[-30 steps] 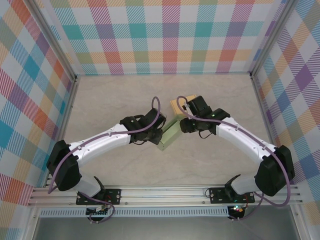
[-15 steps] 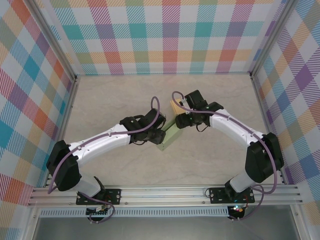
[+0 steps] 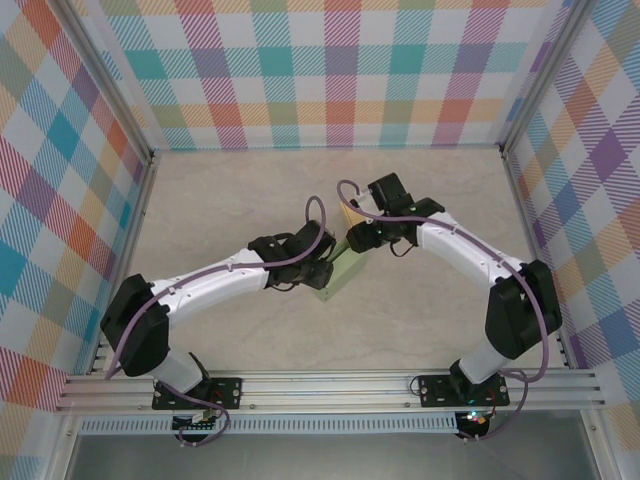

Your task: Fold the paper box

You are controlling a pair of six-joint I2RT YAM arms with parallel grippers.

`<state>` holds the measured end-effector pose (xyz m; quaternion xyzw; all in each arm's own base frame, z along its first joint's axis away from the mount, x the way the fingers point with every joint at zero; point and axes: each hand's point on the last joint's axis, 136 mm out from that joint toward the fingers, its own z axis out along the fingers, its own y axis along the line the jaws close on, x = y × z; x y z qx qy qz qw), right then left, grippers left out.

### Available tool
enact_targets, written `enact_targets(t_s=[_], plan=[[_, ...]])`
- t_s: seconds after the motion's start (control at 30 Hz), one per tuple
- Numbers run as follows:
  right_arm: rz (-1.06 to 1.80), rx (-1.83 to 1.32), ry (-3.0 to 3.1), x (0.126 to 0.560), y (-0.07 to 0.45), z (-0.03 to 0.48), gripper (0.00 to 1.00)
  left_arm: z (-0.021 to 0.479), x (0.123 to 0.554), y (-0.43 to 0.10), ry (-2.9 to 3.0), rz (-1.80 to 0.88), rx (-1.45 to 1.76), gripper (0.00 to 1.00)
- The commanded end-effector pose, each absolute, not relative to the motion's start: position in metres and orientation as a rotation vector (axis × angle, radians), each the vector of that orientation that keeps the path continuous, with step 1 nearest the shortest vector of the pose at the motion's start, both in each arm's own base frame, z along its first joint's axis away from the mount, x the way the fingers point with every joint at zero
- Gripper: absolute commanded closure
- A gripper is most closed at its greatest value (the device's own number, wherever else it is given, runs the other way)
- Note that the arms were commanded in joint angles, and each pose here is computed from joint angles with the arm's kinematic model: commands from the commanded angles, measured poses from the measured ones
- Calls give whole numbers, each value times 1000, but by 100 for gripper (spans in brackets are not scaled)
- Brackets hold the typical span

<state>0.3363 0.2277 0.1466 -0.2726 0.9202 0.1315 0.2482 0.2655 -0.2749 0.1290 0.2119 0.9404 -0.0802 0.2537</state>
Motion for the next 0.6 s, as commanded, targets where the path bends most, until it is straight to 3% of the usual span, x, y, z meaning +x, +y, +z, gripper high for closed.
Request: enact_targets(t_s=[0.0, 0.23, 0.57], plan=[[393, -804, 2456, 345, 237, 157, 42, 117, 258, -280, 2571, -218, 615, 53], [386, -816, 2456, 350, 239, 155, 48, 103, 256, -274, 2602, -160, 632, 54], [351, -859, 2454, 355, 240, 153, 65, 102, 259, -276, 2598, -133, 640, 55]])
